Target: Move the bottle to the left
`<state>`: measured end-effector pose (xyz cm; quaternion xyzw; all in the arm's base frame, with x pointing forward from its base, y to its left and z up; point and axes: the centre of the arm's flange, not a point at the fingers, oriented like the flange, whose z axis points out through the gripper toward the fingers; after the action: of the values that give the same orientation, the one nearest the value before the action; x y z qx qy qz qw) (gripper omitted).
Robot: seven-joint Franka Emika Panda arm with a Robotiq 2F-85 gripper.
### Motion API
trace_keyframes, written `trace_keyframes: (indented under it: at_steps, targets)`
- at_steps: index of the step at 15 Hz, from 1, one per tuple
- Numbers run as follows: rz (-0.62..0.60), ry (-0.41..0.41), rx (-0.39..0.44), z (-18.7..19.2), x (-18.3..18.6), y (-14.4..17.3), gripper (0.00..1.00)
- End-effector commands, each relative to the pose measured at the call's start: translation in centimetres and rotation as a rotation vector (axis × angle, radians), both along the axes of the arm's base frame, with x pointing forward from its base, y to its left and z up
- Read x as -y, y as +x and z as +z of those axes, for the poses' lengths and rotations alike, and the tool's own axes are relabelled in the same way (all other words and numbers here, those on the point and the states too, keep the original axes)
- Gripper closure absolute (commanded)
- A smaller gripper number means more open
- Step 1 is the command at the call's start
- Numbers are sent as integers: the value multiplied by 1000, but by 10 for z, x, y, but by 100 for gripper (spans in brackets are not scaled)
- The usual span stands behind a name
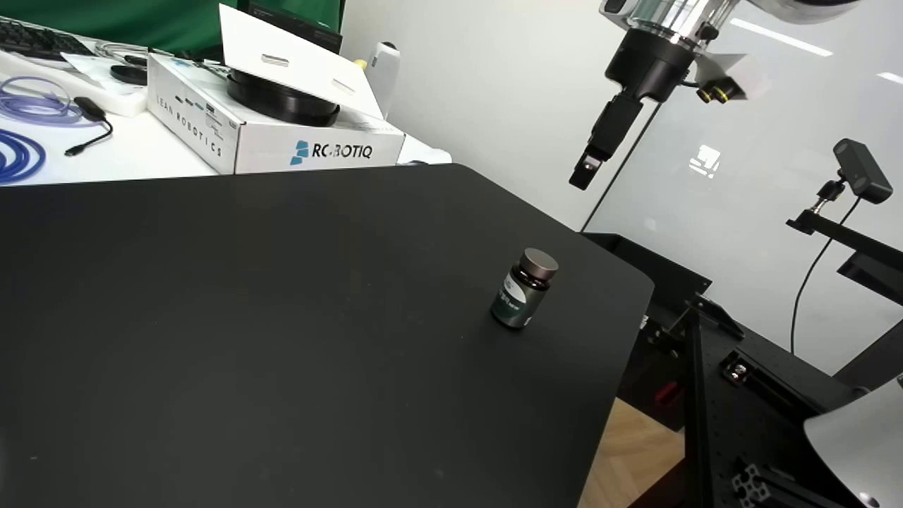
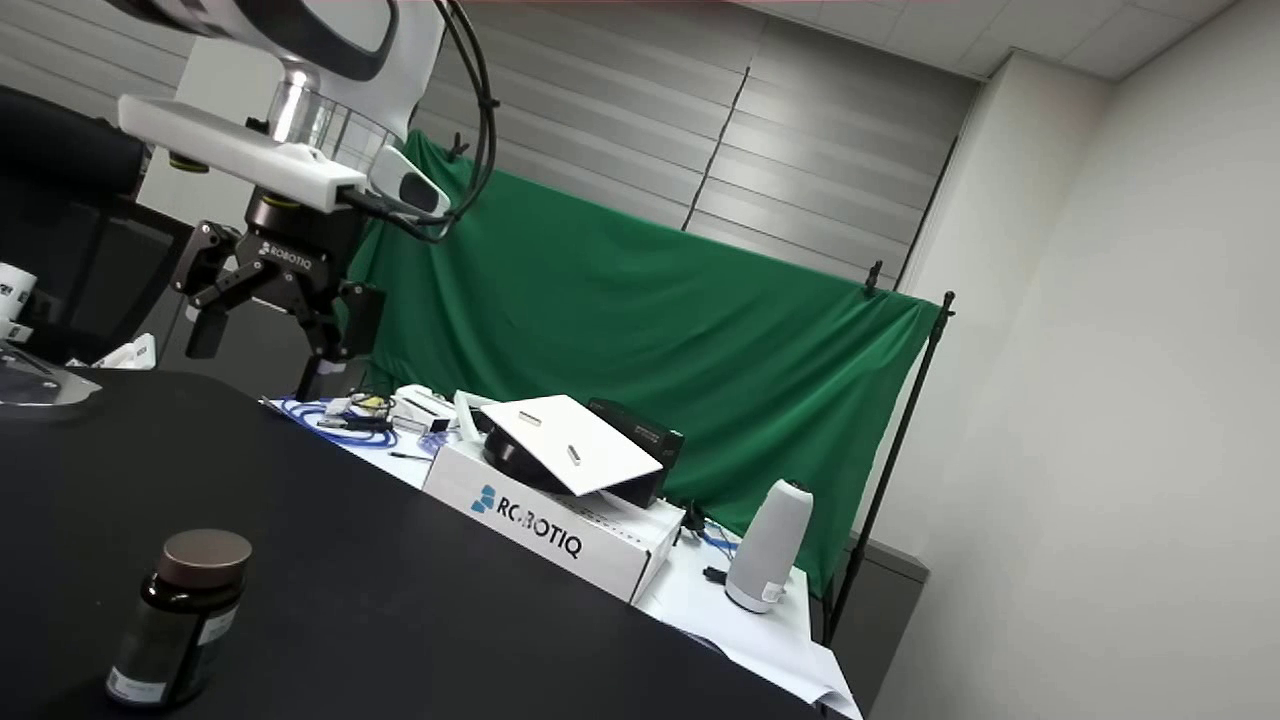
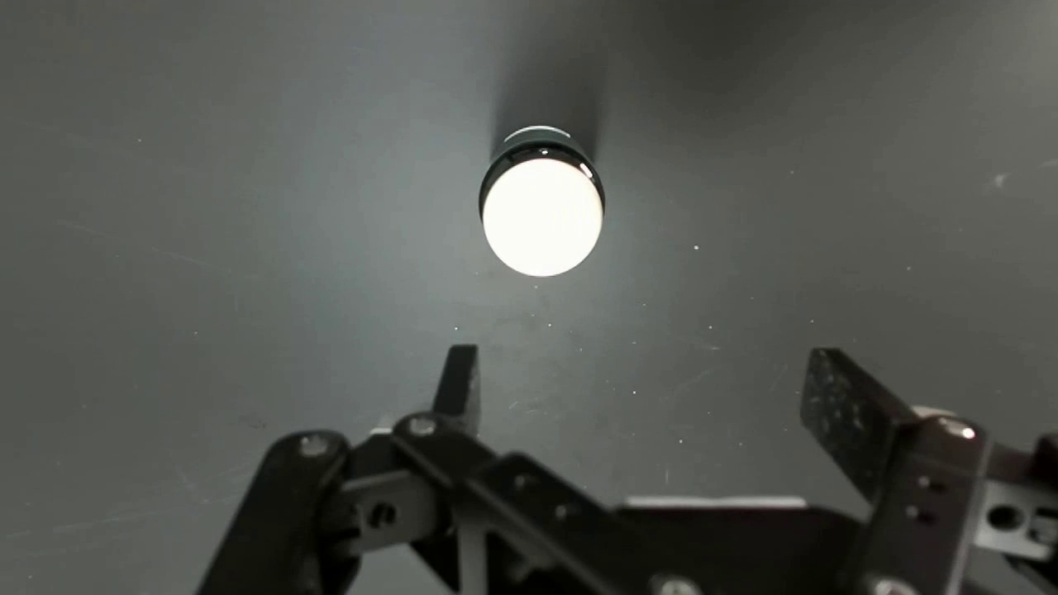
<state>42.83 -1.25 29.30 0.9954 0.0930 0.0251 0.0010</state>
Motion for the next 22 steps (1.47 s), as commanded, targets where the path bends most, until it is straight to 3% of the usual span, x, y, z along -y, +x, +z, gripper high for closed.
trace_keyframes:
  at_steps: [1,8,22]
  targets:
    - [-21,-19,-19,-4,7,8,0]
    - [-2,-10,-15,-7,6,1,0]
    - [-9,-28,-63,-111,22,-6,0]
